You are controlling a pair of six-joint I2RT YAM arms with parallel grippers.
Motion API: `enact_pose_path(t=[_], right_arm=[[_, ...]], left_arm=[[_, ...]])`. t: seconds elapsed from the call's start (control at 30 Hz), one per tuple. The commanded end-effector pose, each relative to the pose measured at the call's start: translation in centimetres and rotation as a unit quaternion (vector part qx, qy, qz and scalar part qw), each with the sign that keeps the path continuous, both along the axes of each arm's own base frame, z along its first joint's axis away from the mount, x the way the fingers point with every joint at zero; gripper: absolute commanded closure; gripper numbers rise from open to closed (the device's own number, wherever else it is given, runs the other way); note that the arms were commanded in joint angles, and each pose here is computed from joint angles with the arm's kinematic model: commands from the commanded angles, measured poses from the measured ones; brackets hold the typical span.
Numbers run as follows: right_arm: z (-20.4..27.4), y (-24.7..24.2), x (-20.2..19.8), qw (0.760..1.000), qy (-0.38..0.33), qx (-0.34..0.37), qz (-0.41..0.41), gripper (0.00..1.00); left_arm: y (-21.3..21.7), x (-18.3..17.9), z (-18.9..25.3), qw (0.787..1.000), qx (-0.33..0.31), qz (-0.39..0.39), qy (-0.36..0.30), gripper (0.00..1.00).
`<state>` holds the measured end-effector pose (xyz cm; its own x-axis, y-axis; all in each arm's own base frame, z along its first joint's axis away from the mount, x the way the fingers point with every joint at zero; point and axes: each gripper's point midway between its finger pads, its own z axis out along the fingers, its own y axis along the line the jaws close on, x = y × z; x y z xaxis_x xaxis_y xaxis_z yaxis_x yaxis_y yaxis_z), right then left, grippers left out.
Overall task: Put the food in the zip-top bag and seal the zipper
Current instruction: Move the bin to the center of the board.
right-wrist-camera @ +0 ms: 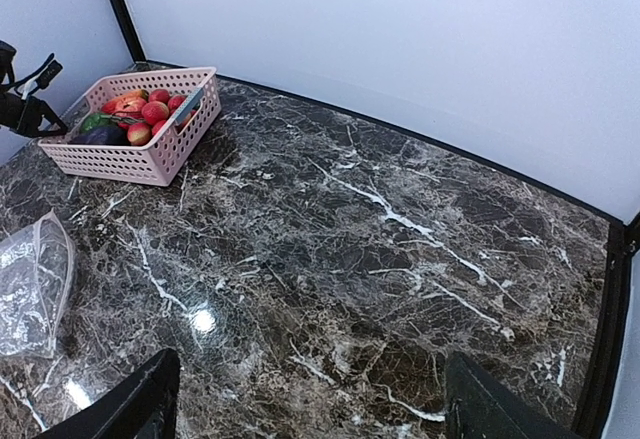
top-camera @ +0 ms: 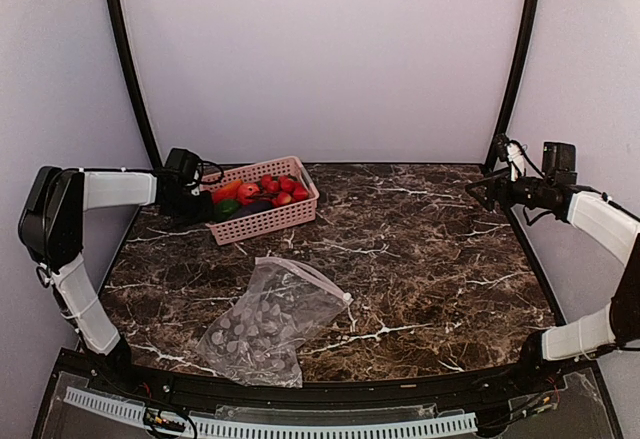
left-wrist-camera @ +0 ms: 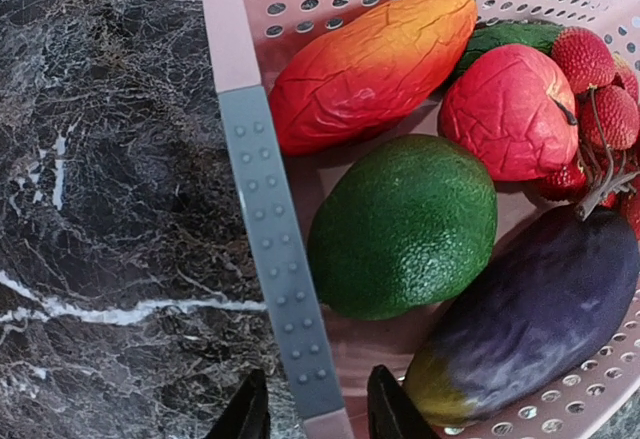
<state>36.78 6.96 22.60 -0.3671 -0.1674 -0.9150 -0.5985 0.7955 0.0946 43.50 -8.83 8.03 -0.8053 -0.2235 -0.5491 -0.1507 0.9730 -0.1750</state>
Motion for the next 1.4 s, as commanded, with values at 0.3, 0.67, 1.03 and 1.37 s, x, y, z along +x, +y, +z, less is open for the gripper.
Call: enact_pose_path(t=[0.3, 0.67, 1.03, 1.37], right_arm=[[0.2, 0.4, -0.6, 1.0, -0.005, 0.006, 0.019, 0.13], [-0.4, 0.5, -0.5, 1.0, 0.006, 0.006, 0.026, 0.14], [-0.5, 0.5, -0.5, 1.0, 0.007, 0.003, 0.028, 0.14], [-0.8, 0.6, -0.5, 0.999, 0.013, 0.005, 0.033, 0.14]], left_arm=[[-6.3, 2.3, 2.2, 0.996, -0.043, -0.076, -0.024, 0.92], [-18.7, 4.7, 2.1, 0.982, -0.102, -0.155, -0.045, 0.94], [-30.4, 0.4, 3.3, 0.965, -0.16, -0.204, -0.036, 0.94], [-36.1, -8.7, 2.7, 0.973, -0.184, -0.135, -0.023, 0.95]])
